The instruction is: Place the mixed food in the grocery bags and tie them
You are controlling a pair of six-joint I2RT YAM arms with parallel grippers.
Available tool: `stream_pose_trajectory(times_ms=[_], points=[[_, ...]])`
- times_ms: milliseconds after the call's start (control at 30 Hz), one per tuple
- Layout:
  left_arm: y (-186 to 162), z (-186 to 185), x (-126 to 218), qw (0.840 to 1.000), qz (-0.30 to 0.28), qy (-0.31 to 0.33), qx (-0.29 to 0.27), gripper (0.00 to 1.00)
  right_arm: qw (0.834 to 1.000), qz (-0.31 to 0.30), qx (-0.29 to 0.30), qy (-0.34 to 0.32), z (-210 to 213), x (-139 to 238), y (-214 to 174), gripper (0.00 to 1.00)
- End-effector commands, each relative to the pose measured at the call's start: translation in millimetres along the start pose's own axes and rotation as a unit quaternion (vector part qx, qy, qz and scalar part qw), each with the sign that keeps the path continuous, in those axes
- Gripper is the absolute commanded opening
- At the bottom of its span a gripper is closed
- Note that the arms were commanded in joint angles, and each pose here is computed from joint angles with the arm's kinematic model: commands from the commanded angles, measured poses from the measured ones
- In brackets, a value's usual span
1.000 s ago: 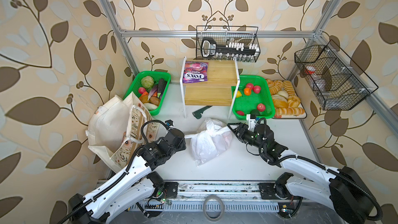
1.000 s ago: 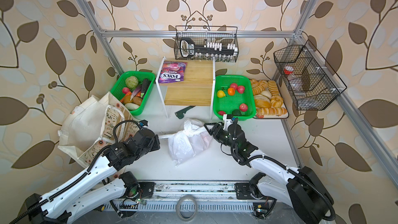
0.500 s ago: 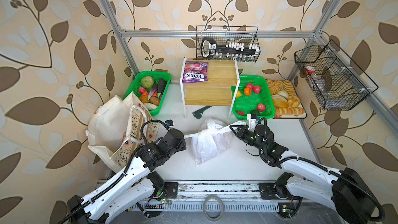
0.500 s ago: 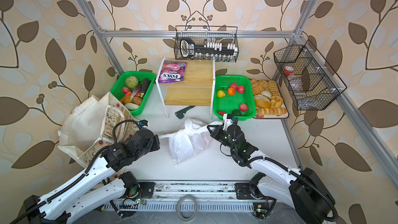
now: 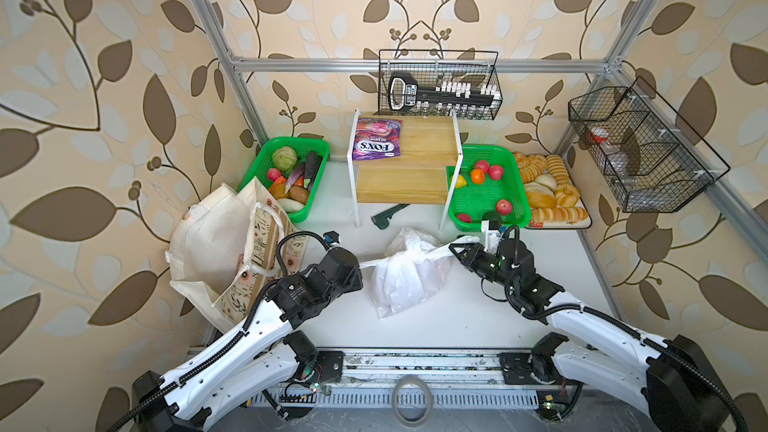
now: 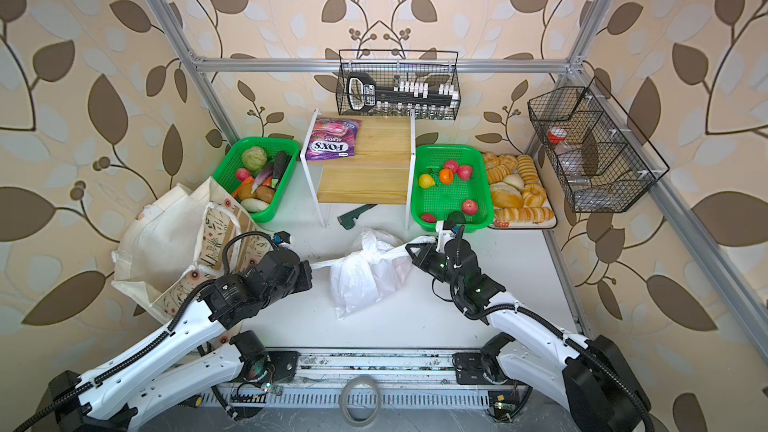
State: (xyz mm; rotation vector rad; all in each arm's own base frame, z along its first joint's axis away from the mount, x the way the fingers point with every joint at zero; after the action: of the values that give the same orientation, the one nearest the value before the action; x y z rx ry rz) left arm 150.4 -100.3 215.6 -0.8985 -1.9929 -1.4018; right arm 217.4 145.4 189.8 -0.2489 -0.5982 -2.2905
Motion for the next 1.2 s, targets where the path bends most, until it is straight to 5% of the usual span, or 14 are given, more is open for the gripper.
stream_pose_trajectory(times_ms=[0, 33, 100, 167, 333, 433, 667, 833, 900, 1167], points=[[1.2, 6.2, 4.1, 0.999, 0.002, 0.02, -0.037, 0.05, 1.0, -0.009, -0.012, -0.002, -0.3, -1.5, 5.6, 0.31], [3.3, 4.9, 6.3, 0.999, -0.003, 0.017, -0.039, 0.07, 1.0, -0.004, -0.011, -0.004, 0.4, -1.5, 4.8, 0.45], [7.8, 2.9, 11.4, 0.999, -0.014, 0.01, -0.043, 0.14, 1.0, 0.003, -0.004, -0.012, -0.7, 0.9, 1.5, 0.58], [11.8, 2.0, 16.9, 0.999, -0.025, 0.007, -0.043, 0.33, 1.0, 0.0, -0.003, -0.024, -2.6, 7.3, -0.3, 0.64], [20.1, -1.7, 31.7, 0.998, -0.042, -0.011, -0.053, 0.61, 0.997, -0.053, 0.014, -0.054, -4.1, 37.4, 6.9, 0.75], [27.2, -3.8, 43.3, 0.997, -0.06, -0.021, -0.05, 0.66, 0.994, -0.098, 0.032, -0.043, 1.7, 59.2, 17.2, 0.84], [48.3, -30.8, 59.1, 0.987, -0.085, -0.102, -0.093, 0.74, 0.975, -0.215, 0.045, -0.042, 6.8, 102.6, 39.5, 0.85], [56.8, -65.4, 40.0, 0.978, -0.024, -0.149, -0.145, 0.83, 0.977, -0.202, 0.041, -0.056, 1.5, 99.1, 42.4, 0.86], [58.2, -80.7, 30.6, 0.972, -0.007, -0.153, -0.18, 0.99, 0.976, -0.198, 0.026, -0.084, -5.4, 97.1, 41.8, 0.86], [53.3, -124.0, -5.9, 0.948, 0.056, -0.138, -0.281, 0.99, 0.972, -0.209, 0.014, -0.105, -12.8, 99.2, 42.3, 0.85]])
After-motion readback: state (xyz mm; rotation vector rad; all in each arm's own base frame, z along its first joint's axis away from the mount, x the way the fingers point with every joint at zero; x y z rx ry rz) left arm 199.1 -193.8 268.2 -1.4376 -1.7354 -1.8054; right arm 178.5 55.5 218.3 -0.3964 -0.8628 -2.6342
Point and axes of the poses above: each gripper's point midway between its finger pads, its own x axis back along the fingers, its own z axis along the line the jaws close on, y = z × x, the point moved 9 cm from there along x, back along the fingers, and after that the axes turned 4 degrees about -x, right-handed, at the moved point
